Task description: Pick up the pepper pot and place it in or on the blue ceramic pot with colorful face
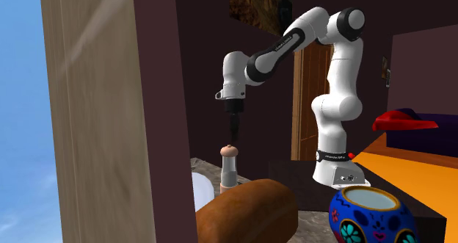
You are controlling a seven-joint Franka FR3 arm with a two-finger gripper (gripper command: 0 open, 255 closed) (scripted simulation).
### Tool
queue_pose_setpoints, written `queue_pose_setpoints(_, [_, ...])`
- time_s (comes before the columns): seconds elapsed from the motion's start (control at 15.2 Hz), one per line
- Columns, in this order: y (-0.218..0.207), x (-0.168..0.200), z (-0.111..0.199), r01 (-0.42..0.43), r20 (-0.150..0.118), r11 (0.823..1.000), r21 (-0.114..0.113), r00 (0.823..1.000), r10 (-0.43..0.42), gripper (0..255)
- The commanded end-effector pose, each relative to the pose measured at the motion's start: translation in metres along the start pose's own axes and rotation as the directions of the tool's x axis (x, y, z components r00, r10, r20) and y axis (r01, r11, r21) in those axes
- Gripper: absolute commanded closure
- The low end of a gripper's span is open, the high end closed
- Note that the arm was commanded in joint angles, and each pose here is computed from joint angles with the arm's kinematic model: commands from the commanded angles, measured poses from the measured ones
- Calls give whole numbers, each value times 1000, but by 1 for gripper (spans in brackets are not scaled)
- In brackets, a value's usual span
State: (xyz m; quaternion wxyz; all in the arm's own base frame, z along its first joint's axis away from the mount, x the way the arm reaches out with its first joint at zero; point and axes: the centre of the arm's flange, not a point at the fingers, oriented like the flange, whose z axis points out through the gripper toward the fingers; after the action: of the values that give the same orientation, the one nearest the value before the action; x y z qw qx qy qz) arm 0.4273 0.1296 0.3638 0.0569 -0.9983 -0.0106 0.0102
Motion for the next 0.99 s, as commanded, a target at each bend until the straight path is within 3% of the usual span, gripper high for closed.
queue_pose_setpoints(0.0, [-5,3,16,2,-2,1000,3,1000,-2,0])
queue_pose_setpoints(0.4, [-5,3,45,2,-2,1000,3,1000,-2,0])
queue_pose_setpoints(0.86, [-5,3,45,2,-2,1000,3,1000,-2,0])
queue_pose_setpoints(0.92, [-5,3,45,2,-2,1000,3,1000,-2,255])
